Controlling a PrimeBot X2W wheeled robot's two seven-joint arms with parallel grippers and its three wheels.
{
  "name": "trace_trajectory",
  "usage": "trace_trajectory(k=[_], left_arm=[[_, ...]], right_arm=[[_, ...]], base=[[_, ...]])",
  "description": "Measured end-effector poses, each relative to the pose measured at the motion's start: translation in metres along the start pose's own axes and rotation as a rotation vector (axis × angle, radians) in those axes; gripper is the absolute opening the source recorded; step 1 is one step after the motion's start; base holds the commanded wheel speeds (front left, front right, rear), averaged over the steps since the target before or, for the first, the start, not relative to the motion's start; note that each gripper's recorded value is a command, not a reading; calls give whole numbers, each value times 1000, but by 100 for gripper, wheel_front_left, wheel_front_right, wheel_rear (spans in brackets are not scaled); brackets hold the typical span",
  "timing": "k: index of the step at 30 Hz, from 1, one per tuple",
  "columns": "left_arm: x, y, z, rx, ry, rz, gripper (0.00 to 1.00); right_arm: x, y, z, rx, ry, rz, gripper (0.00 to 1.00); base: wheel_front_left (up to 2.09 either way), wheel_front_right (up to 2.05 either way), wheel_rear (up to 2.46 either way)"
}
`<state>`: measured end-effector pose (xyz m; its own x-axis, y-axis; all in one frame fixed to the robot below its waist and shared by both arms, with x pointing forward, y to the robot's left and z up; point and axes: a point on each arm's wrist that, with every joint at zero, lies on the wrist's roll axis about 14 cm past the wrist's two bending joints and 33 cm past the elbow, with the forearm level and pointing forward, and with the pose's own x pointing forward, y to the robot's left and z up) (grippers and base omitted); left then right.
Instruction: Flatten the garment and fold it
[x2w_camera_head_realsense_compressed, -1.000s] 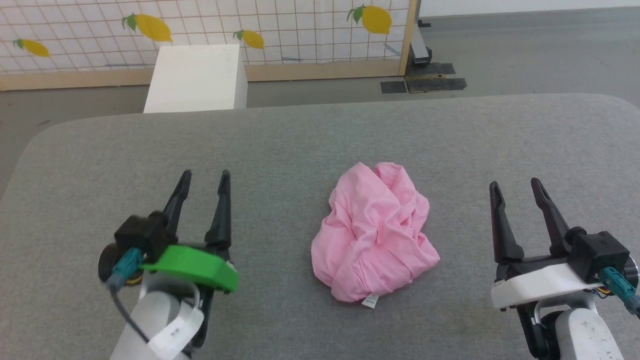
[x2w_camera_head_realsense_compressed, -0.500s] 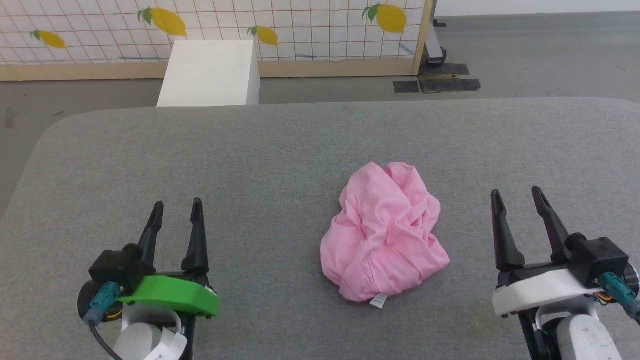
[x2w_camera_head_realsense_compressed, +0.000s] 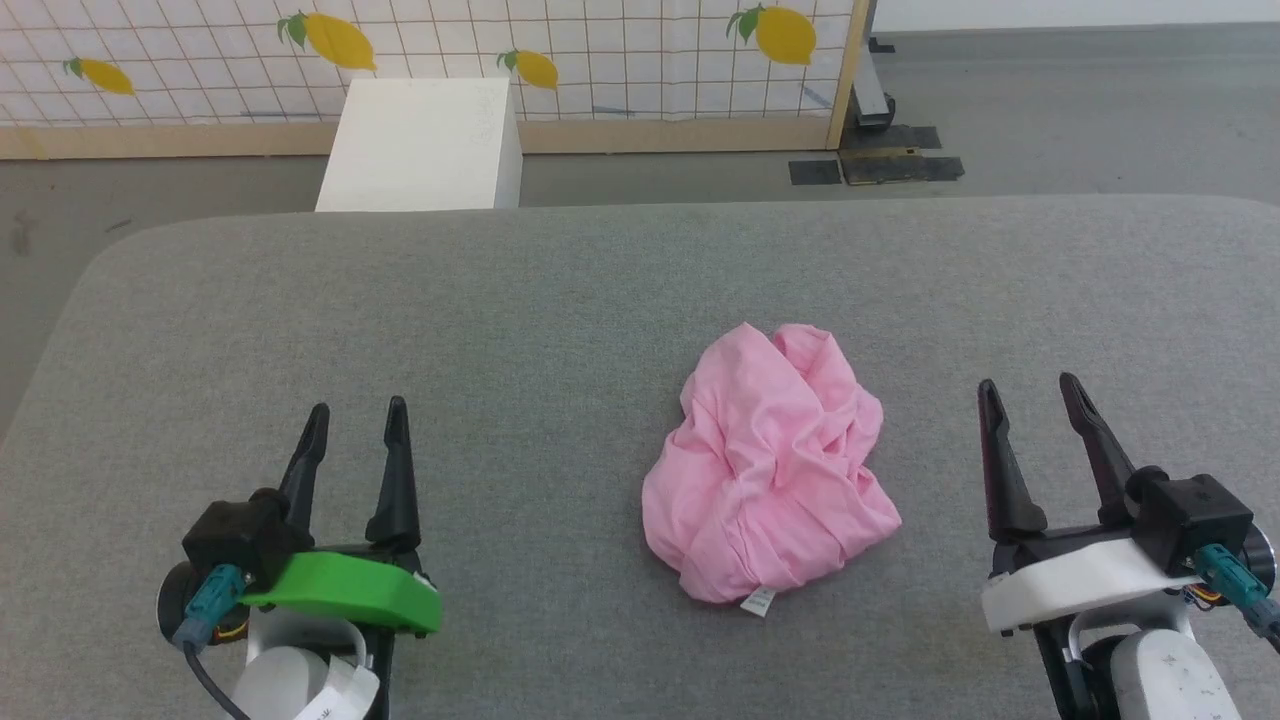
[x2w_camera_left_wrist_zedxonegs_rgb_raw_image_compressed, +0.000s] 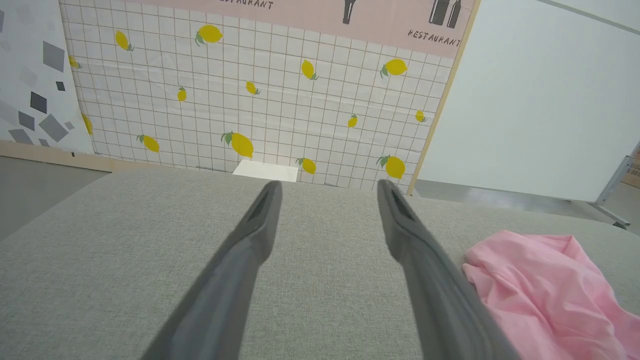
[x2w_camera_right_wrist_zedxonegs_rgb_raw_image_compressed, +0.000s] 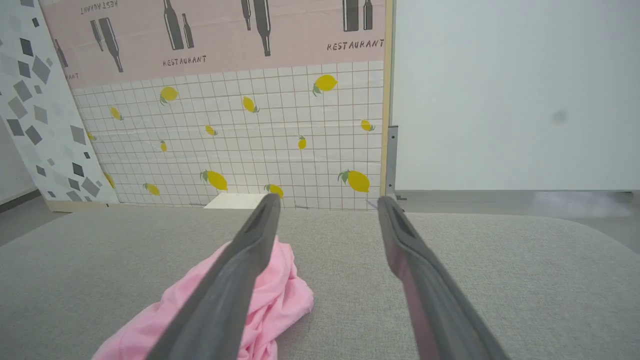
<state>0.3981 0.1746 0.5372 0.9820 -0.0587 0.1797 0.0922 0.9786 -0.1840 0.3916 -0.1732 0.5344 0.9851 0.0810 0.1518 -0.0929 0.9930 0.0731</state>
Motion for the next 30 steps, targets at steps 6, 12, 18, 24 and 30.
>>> trace_trajectory(k=[6, 12, 18, 24, 30], left_arm=[[0, 0, -3, 2, 8, 2, 100], [1, -1, -6, -1, 15, -1, 100], [2, -3, -6, -3, 14, -5, 100], [1, -2, -7, -4, 20, -2, 100], [0, -2, -13, -9, 36, 0, 100]], right_arm=[[1, 0, -2, -1, 5, 1, 100], [1, 0, -4, 0, 13, 1, 100], [0, 3, -3, -11, 11, 10, 100], [15, 50, 1, -24, 48, 153, 100], [24, 100, -50, -71, 382, 313, 100]], base=[[0, 0, 0], [0, 0, 0], [0, 0, 0], [0, 0, 0], [0, 0, 0]])
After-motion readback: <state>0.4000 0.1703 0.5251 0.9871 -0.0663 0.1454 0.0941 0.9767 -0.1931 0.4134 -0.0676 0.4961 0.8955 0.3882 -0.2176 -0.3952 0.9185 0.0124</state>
